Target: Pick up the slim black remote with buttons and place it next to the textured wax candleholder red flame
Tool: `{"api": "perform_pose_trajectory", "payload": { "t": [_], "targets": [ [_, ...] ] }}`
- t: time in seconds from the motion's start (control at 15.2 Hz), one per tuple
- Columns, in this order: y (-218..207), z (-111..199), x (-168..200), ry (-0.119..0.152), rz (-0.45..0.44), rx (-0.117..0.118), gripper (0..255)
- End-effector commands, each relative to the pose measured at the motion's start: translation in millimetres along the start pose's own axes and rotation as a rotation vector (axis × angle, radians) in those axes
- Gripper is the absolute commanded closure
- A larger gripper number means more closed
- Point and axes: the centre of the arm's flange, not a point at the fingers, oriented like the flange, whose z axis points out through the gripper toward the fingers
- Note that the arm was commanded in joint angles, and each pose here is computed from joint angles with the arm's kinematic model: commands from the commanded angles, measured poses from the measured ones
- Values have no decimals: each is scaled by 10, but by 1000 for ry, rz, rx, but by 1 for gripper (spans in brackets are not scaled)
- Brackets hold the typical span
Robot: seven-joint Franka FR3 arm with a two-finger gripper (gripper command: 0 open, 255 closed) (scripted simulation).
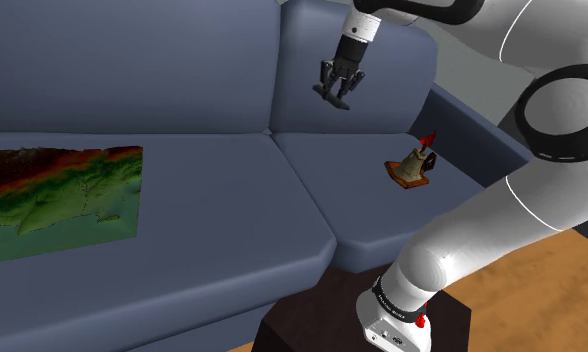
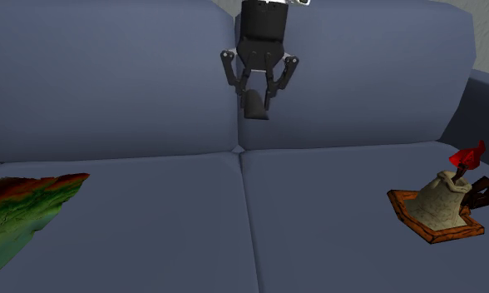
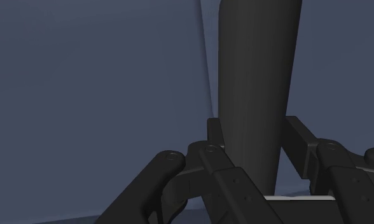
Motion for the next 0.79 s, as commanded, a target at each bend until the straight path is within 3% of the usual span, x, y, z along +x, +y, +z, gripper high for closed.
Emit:
{"api": "perform_pose_trajectory", "payload": {
  "t": [0.0,0.73],
  "targets": [
    [119,-52,-47,0,0,0,255],
    [1464,-153,-585,0,0,0,255]
  ]
}}
